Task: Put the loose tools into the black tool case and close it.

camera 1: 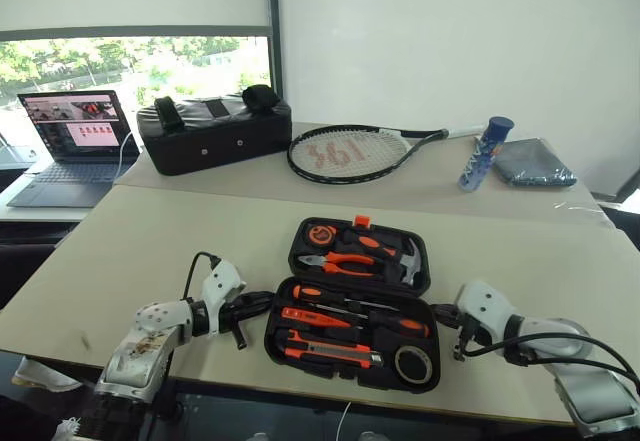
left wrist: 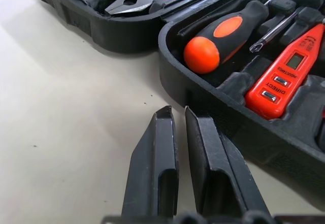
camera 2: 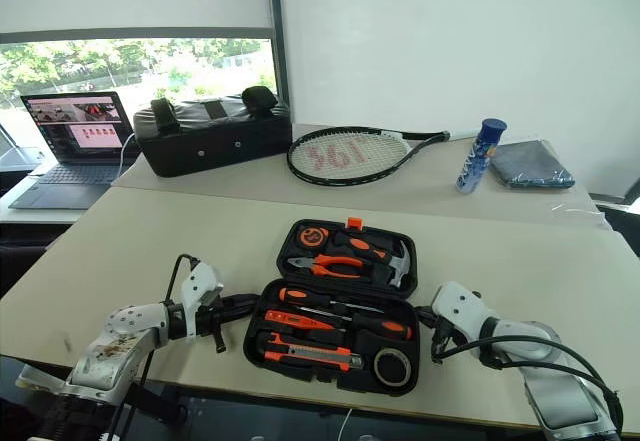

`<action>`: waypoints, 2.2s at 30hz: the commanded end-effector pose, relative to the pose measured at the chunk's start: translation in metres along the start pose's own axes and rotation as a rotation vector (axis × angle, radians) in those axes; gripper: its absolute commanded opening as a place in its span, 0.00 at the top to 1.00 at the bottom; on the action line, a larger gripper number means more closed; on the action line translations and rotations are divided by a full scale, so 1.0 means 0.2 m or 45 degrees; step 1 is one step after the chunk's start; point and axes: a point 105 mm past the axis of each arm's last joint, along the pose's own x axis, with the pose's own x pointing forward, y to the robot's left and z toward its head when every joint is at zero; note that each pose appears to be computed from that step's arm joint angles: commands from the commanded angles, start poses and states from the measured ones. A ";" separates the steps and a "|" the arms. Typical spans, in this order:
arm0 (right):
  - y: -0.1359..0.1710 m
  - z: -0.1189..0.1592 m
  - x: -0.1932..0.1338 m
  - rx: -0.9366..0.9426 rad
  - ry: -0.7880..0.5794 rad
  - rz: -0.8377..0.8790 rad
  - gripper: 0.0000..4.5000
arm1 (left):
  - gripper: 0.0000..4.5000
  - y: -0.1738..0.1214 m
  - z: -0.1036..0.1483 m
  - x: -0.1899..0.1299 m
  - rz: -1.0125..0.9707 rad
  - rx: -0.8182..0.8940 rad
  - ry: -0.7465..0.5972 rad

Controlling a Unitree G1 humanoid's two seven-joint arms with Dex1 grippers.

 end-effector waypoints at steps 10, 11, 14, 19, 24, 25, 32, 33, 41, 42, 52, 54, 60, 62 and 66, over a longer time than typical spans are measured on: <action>-0.18 0.22 -0.06 0.972 0.186 -0.050 0.18 | 0.28 0.22 0.27 0.02 0.042 -0.513 0.235; -0.19 0.23 -0.04 1.029 0.221 -0.050 0.18 | 0.28 0.23 0.29 0.05 0.049 -0.540 0.263; -0.22 0.23 0.01 1.084 0.302 -0.088 0.18 | 0.28 0.24 0.34 0.15 0.072 -0.595 0.281; -0.26 0.26 0.07 1.086 0.348 -0.123 0.18 | 0.28 0.26 0.35 0.26 0.120 -0.580 0.349; -0.24 0.23 0.09 1.072 0.435 -0.111 0.18 | 0.28 0.25 0.34 0.31 0.118 -0.573 0.378; -0.24 0.23 0.10 1.075 0.437 -0.105 0.18 | 0.28 0.24 0.34 0.31 0.115 -0.578 0.378; -0.21 0.20 0.13 1.079 0.494 -0.104 0.53 | 0.34 0.22 0.31 0.35 0.120 -0.565 0.431; -0.21 0.19 0.13 1.080 0.505 -0.106 0.61 | 0.40 0.23 0.30 0.35 0.128 -0.556 0.436; -0.20 0.17 0.16 1.126 0.529 -0.115 1.00 | 0.96 0.25 0.32 0.34 0.151 -0.507 0.447; -0.21 0.17 0.16 1.131 0.524 -0.122 1.00 | 0.99 0.25 0.32 0.34 0.150 -0.503 0.443; -0.23 0.46 0.12 0.891 -0.096 -0.040 1.00 | 1.00 0.25 0.43 0.31 0.077 -0.495 0.049; -0.21 0.49 0.09 0.808 -0.213 -0.032 1.00 | 1.00 0.23 0.45 0.27 0.034 -0.476 -0.066; -0.10 0.54 -0.03 0.391 -0.598 0.017 1.00 | 1.00 0.16 0.47 0.12 -0.111 -0.259 -0.416; -0.03 0.48 -0.03 0.197 -0.588 0.030 1.00 | 1.00 0.15 0.44 0.10 -0.104 -0.168 -0.459; 0.05 0.38 -0.03 -0.200 -0.594 0.047 1.00 | 1.00 0.15 0.44 0.09 -0.052 0.088 -0.547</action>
